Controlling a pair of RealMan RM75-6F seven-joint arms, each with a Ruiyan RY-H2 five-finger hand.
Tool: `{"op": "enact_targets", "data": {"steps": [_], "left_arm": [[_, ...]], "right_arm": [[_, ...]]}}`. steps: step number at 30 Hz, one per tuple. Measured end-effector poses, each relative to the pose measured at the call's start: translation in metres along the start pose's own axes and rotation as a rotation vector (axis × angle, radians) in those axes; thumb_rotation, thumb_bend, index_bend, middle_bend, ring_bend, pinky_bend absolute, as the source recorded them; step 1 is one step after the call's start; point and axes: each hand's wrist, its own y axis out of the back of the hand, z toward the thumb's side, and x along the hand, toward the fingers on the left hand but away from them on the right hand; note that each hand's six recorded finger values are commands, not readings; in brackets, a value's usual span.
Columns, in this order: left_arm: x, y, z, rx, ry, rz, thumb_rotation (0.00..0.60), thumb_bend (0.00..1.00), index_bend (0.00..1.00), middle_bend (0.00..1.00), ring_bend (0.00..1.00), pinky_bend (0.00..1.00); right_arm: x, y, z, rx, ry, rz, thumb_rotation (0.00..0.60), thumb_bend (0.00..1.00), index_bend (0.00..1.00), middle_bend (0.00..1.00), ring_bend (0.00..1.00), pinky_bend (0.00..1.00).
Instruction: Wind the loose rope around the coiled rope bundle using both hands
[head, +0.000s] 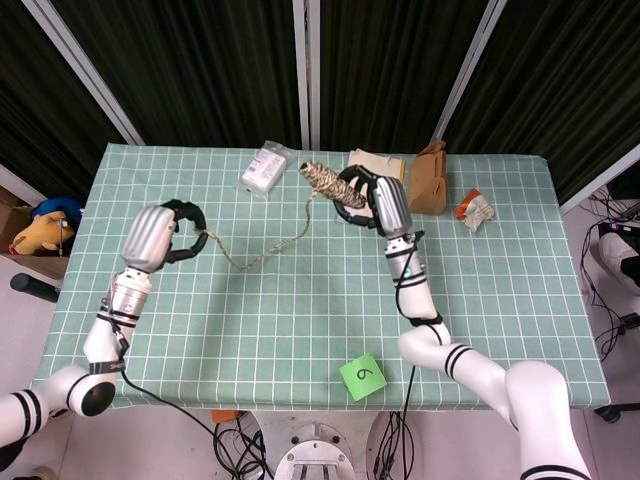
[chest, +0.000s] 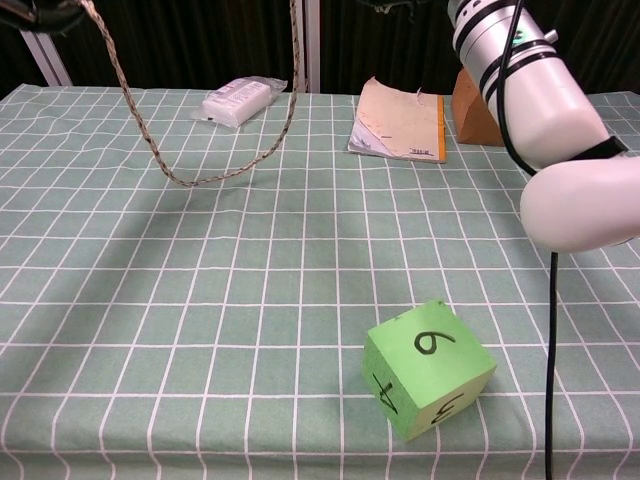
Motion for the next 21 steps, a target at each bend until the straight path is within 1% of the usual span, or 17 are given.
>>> {"op": "enact_targets", "data": {"steps": [2,6,9,12,15,18,21], "left_arm": [[-0.001,0.01,0.009,-0.017,-0.003,0.027,0.6,0.49,0.78,0.55,0.47,0.61],[-0.002,0.037,0.033,-0.056,-0.021,0.076,0.6,0.5,0.78,0.56,0.48,0.62],[-0.003,0.055,0.05,-0.084,-0.044,0.091,0.6,0.5,0.78,0.56,0.48,0.62],[-0.003,0.069,0.07,-0.109,-0.073,0.091,0.6,0.5,0.78,0.56,0.48,0.62],[0.002,0.078,0.094,-0.131,-0.112,0.072,0.6,0.5,0.78,0.57,0.49,0.62],[0.011,0.083,0.116,-0.125,-0.148,0.054,0.6,0.51,0.78,0.57,0.49,0.62],[0.023,0.086,0.131,-0.11,-0.161,0.046,0.6,0.51,0.78,0.57,0.49,0.62]], "right_arm": [[0.002,-0.007,-0.005,0.003,-0.012,0.015,0.6,0.62,0.93,0.73,0.68,0.86],[0.008,-0.018,-0.016,0.026,-0.03,0.041,0.6,0.63,0.94,0.73,0.68,0.86],[0.014,-0.027,-0.026,0.046,-0.053,0.068,0.6,0.63,0.94,0.73,0.68,0.86],[0.019,-0.035,-0.034,0.06,-0.077,0.098,0.6,0.63,0.94,0.73,0.68,0.86],[0.025,-0.046,-0.04,0.078,-0.094,0.139,0.6,0.63,0.93,0.73,0.68,0.86],[0.031,-0.058,-0.042,0.093,-0.091,0.183,0.6,0.63,0.94,0.73,0.68,0.86],[0.039,-0.069,-0.04,0.104,-0.072,0.221,0.6,0.63,0.94,0.73,0.68,0.86]]}}
